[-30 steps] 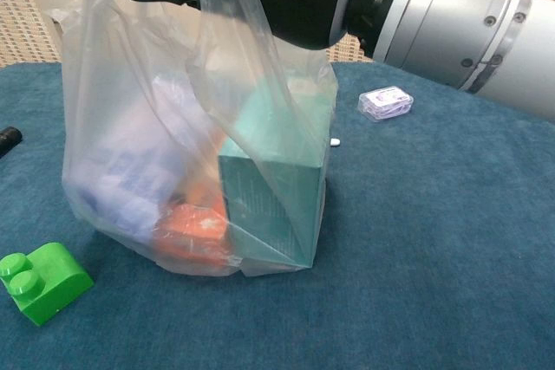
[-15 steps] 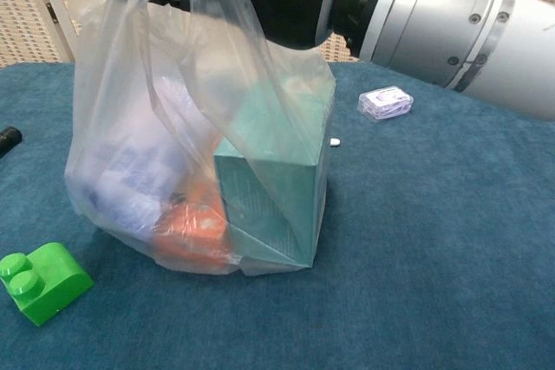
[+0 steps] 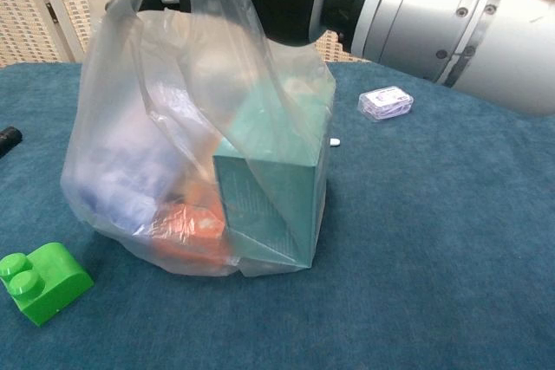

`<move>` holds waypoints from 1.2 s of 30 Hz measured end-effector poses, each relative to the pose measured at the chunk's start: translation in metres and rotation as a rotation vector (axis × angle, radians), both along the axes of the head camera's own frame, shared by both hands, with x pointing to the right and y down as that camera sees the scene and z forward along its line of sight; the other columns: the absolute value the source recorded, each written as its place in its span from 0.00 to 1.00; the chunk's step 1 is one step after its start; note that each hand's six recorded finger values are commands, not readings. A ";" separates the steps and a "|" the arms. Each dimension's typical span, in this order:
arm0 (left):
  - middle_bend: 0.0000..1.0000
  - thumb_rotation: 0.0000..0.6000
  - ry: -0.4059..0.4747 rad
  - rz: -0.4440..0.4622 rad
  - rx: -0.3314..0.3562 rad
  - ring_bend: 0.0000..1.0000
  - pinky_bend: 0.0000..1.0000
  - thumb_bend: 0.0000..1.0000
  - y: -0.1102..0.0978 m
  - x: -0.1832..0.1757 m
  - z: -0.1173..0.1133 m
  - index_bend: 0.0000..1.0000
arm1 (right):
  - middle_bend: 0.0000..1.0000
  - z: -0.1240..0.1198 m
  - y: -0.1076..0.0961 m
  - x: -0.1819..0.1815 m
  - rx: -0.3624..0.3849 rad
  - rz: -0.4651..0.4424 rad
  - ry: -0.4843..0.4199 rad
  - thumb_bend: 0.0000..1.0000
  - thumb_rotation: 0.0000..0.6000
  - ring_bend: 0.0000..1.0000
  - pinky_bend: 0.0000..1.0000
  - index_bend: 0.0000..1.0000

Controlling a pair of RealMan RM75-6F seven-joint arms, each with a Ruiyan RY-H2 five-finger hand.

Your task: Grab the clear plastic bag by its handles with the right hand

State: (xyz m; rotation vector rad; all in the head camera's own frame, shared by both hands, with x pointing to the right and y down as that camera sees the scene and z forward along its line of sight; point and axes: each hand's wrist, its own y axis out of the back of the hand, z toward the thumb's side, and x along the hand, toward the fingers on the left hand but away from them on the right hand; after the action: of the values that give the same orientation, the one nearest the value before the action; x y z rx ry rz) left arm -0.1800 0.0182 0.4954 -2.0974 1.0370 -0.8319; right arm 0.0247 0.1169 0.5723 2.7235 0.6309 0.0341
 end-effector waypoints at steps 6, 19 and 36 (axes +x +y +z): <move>0.15 1.00 -0.064 -0.032 -0.017 0.10 0.00 0.03 -0.005 -0.020 0.004 0.00 | 0.52 0.002 -0.005 0.004 -0.043 0.028 0.001 0.17 1.00 0.49 0.46 0.48; 0.15 1.00 -0.195 -0.160 -0.021 0.10 0.00 0.02 -0.019 -0.084 0.008 0.03 | 0.53 0.001 -0.009 0.009 -0.145 0.037 -0.044 0.17 1.00 0.50 0.47 0.48; 0.15 1.00 -0.283 -0.287 0.058 0.10 0.00 0.02 -0.008 -0.157 0.000 0.05 | 0.54 -0.001 -0.021 0.009 -0.373 0.099 -0.172 0.17 1.00 0.51 0.51 0.50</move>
State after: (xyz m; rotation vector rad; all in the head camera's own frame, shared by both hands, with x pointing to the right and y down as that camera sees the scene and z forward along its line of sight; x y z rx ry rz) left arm -0.3374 0.0106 0.4951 -1.7422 1.2029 -1.1849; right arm 0.0336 0.0959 0.5717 2.3010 0.6484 0.1565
